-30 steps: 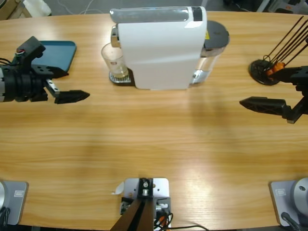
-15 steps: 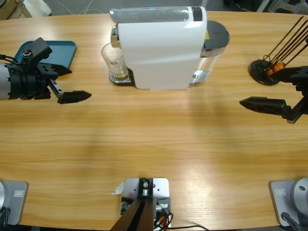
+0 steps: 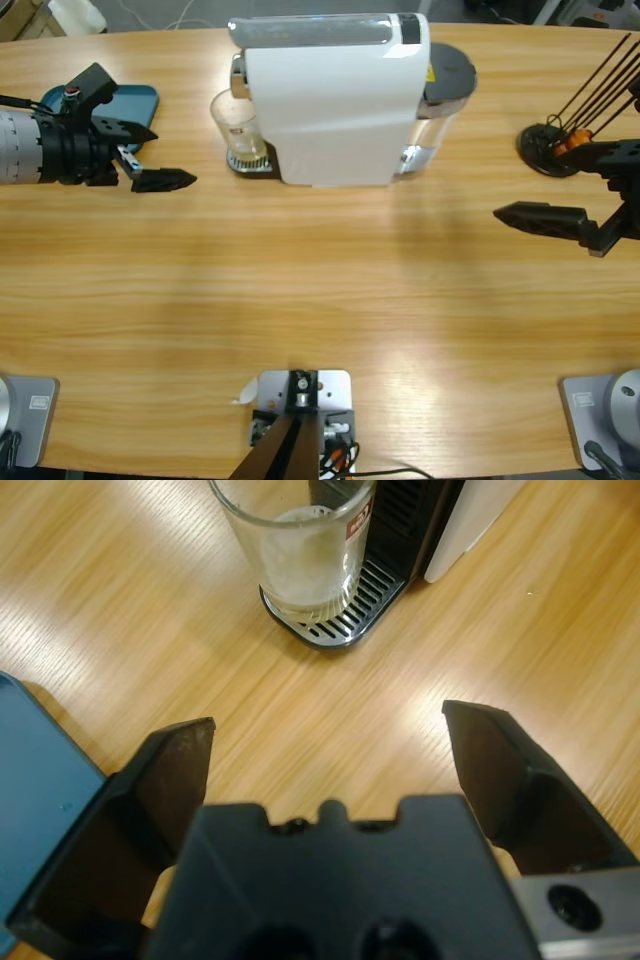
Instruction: Pour coffee
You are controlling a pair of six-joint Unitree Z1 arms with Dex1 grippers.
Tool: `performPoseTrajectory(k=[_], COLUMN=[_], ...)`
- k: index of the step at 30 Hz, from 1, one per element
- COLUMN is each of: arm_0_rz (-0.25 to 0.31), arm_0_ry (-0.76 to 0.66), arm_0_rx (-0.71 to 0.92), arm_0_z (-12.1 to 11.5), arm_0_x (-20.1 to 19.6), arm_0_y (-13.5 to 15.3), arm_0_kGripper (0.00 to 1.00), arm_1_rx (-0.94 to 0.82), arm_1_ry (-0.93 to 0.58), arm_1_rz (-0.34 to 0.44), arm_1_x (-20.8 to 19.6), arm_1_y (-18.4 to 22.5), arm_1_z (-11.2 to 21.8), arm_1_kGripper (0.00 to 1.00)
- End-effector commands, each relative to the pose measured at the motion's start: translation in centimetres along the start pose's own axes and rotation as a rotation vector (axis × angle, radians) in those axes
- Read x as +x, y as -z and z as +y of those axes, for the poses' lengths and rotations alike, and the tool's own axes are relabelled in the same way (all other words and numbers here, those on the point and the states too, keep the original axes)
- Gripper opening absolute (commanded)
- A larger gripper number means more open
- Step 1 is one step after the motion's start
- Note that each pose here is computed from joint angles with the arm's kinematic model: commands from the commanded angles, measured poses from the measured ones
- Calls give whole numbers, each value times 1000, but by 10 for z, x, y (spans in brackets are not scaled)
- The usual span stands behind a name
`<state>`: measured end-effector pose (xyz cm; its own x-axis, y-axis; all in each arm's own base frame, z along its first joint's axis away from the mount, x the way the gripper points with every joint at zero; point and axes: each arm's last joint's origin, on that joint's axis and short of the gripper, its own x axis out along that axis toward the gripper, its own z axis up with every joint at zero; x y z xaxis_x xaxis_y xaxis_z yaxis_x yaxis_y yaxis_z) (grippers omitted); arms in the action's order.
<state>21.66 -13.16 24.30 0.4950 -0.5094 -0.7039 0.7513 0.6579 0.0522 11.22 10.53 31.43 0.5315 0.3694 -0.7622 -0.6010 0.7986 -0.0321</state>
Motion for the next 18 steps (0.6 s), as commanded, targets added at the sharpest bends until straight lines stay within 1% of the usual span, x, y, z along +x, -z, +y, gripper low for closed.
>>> performPoseTrajectory(k=[1, 4, 8, 13, 18], arm_0_rz=[-11, -20, -29, -49, -83], arm_0_ry=[30, 44, 68, 158, 223], arm_0_rx=[82, 86, 94, 88, 118], arm_0_z=[29, 38, 52, 51, 48], arm_0_x=[47, 63, 75, 87, 89], arm_0_y=[-34, -45, -49, -51, -55], arm_0_kGripper=[991, 991, 996, 991, 991], arm_1_rx=[-23, -22, -22, -24, -24], arm_1_ry=[13, 11, 12, 12, 12], arm_1_rz=[15, 18, 20, 28, 28], arm_1_x=[4, 5, 5, 8, 8], arm_1_y=[8, 8, 8, 8, 8], arm_1_z=[0, 0, 0, 1, 1], arm_1_kGripper=[991, 991, 991, 991, 991])
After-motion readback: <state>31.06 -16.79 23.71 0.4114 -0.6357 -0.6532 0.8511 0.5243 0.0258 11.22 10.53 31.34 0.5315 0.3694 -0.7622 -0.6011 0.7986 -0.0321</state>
